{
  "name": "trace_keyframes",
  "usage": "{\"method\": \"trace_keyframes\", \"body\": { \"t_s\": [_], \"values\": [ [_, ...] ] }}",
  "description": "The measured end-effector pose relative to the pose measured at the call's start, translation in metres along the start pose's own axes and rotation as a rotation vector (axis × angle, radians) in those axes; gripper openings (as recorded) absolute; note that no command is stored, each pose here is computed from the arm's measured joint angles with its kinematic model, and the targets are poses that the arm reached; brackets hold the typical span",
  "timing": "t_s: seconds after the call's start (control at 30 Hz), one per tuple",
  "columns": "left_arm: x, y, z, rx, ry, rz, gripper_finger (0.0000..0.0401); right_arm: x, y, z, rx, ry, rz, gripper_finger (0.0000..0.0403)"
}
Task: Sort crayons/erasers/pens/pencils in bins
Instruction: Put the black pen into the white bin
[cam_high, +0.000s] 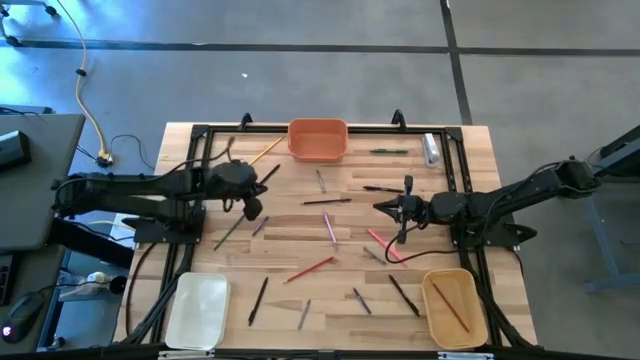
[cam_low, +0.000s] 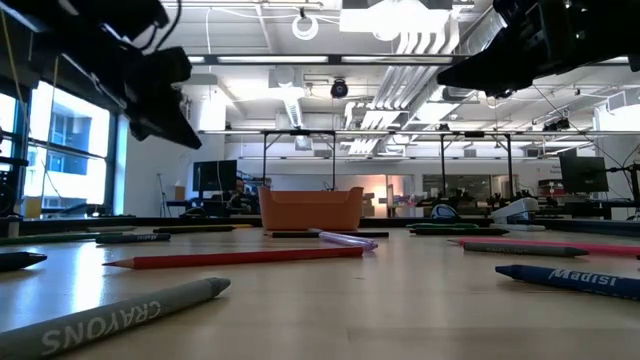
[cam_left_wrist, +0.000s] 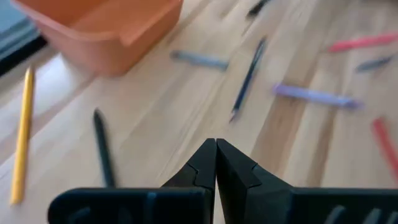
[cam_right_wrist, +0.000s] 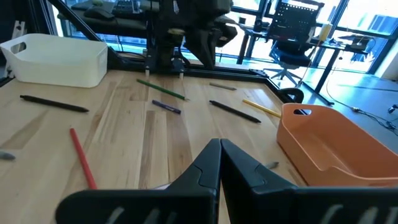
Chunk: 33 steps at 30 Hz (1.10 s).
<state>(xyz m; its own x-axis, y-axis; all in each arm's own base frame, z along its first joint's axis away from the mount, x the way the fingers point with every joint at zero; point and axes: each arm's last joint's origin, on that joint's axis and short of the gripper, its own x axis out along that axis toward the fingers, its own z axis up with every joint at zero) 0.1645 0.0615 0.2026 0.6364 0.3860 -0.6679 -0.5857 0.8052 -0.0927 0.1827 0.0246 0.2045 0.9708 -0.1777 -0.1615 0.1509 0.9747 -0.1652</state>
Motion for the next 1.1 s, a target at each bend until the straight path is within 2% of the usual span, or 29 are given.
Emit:
{"method": "trace_keyframes", "body": {
  "t_s": [0.17, 0.33, 0.53, 0.8, 0.93, 1.1],
  "values": [
    [0.019, 0.012, 0.007, -0.028, 0.151, 0.041, 0.0000, 0.000, 0.000, 0.000, 0.011, 0.000, 0.001, 0.0000],
    [0.040, 0.028, 0.015, -0.052, 0.230, 0.101, 0.0007, 0.000, 0.000, 0.000, 0.018, 0.000, 0.002, 0.0000],
    [0.060, 0.046, 0.028, -0.077, 0.302, 0.171, 0.0060, 0.000, 0.000, 0.000, 0.006, 0.000, 0.003, 0.0000],
    [0.090, 0.069, 0.026, -0.133, 0.456, 0.237, 0.0136, 0.000, 0.000, 0.000, -0.005, 0.000, 0.003, 0.0000],
    [0.099, 0.076, 0.021, -0.136, 0.501, 0.248, 0.0151, 0.000, 0.000, 0.000, -0.005, 0.000, 0.003, 0.0000],
    [0.100, 0.078, 0.020, -0.119, 0.504, 0.261, 0.0145, 0.000, 0.000, 0.000, -0.007, 0.000, 0.003, 0.0000]
  ]
}}
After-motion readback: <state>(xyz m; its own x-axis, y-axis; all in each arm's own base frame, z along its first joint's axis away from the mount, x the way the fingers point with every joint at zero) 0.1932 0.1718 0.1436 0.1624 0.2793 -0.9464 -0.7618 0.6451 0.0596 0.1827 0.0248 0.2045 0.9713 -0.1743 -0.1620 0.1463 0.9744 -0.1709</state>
